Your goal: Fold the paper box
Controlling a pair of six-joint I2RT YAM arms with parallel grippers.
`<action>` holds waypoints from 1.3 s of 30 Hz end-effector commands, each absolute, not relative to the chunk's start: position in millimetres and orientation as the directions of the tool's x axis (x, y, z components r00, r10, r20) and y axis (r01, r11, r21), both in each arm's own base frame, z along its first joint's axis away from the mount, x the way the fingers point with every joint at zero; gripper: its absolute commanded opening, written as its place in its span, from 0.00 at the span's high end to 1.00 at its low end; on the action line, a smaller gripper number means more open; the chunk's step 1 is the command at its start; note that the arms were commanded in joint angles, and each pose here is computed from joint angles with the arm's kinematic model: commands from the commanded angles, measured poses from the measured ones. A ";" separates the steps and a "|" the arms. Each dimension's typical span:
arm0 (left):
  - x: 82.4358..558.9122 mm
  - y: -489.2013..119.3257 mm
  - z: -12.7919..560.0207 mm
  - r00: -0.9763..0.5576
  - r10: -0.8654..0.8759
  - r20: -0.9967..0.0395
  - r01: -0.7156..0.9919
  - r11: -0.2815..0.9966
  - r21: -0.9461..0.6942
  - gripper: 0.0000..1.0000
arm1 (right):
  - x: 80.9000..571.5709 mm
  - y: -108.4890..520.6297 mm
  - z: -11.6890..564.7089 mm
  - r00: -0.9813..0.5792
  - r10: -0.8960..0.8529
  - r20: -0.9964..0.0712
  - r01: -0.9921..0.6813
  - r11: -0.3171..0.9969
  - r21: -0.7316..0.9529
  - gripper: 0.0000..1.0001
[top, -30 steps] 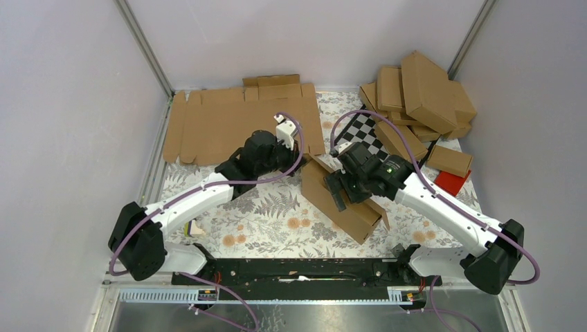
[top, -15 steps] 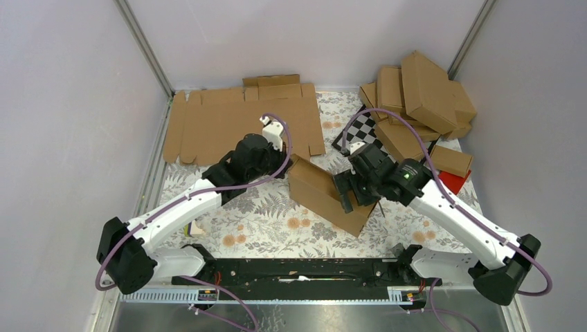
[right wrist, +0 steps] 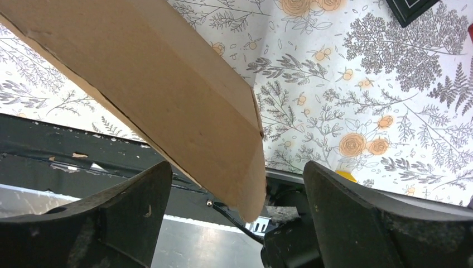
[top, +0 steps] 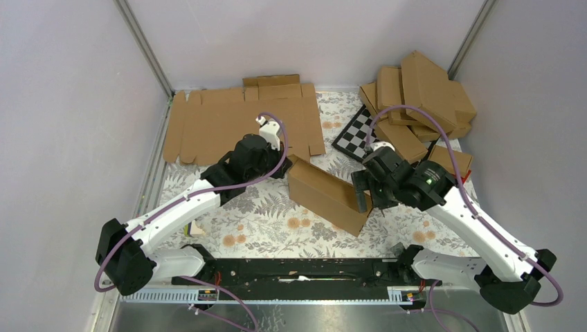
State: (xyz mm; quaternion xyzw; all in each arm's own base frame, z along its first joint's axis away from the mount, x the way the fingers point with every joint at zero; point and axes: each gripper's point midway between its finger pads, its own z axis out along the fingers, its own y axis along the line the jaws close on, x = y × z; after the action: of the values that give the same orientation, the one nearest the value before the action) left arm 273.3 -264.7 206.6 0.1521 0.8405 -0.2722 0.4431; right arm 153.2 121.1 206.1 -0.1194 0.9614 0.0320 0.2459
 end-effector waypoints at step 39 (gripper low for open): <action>267.8 -263.6 213.7 -0.574 -0.016 -0.819 0.461 0.820 -0.339 1.00 | 146.8 138.5 230.5 -0.833 0.320 -0.452 0.180 0.928 0.325 0.92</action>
State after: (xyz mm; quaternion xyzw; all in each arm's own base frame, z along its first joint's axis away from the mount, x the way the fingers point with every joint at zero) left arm 273.5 -263.3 206.2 0.1265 0.8469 -0.2673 0.4419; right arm 136.5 133.9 211.7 0.0788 0.9632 0.1128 0.2307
